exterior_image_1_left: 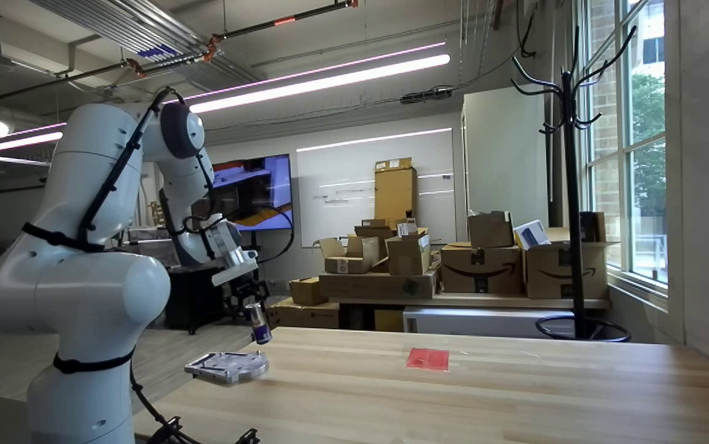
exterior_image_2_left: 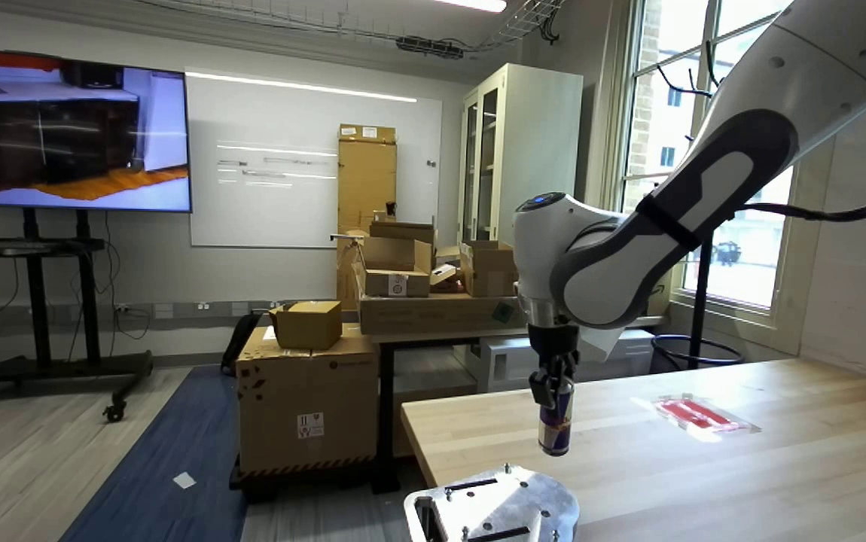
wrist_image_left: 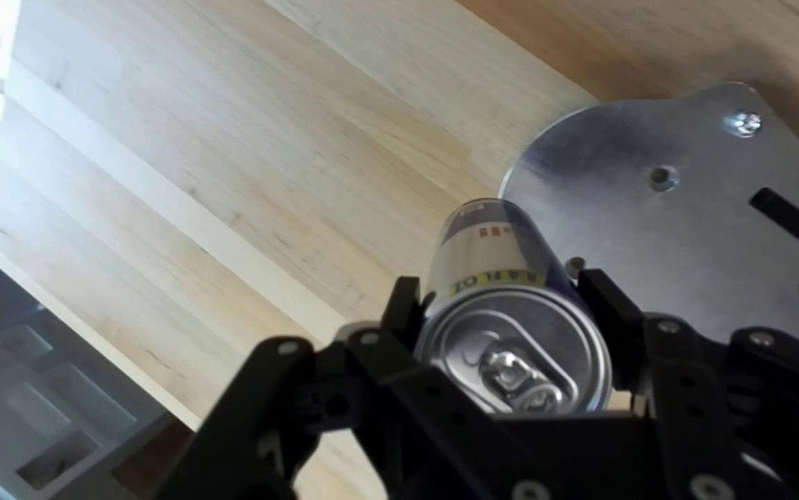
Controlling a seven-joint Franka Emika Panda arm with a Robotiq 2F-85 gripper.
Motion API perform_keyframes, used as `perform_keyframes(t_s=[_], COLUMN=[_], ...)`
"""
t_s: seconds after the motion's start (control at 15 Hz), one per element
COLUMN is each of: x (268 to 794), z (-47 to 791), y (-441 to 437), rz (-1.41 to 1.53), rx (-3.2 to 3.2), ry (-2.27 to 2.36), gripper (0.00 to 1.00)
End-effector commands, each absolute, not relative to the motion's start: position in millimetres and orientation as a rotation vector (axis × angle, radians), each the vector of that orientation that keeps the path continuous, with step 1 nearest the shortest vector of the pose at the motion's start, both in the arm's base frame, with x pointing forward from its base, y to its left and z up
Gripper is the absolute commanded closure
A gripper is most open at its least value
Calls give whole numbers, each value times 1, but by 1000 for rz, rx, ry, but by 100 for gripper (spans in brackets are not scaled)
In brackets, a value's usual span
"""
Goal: Put the can on the metal item
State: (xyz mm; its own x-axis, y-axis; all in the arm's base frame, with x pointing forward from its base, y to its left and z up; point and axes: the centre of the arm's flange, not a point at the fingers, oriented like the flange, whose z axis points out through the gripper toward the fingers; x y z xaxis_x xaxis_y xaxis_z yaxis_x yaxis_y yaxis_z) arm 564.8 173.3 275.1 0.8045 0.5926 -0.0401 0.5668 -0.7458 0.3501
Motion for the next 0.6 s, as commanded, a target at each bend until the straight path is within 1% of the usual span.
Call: perform_keyframes(t_s=[0.0, 0.27, 0.53], x=[552, 543, 546], z=[276, 269, 254], y=[215, 248, 267], rz=[106, 93, 68], rx=[2569, 2535, 2531], ry=[989, 1096, 1153], gripper=[65, 65, 65])
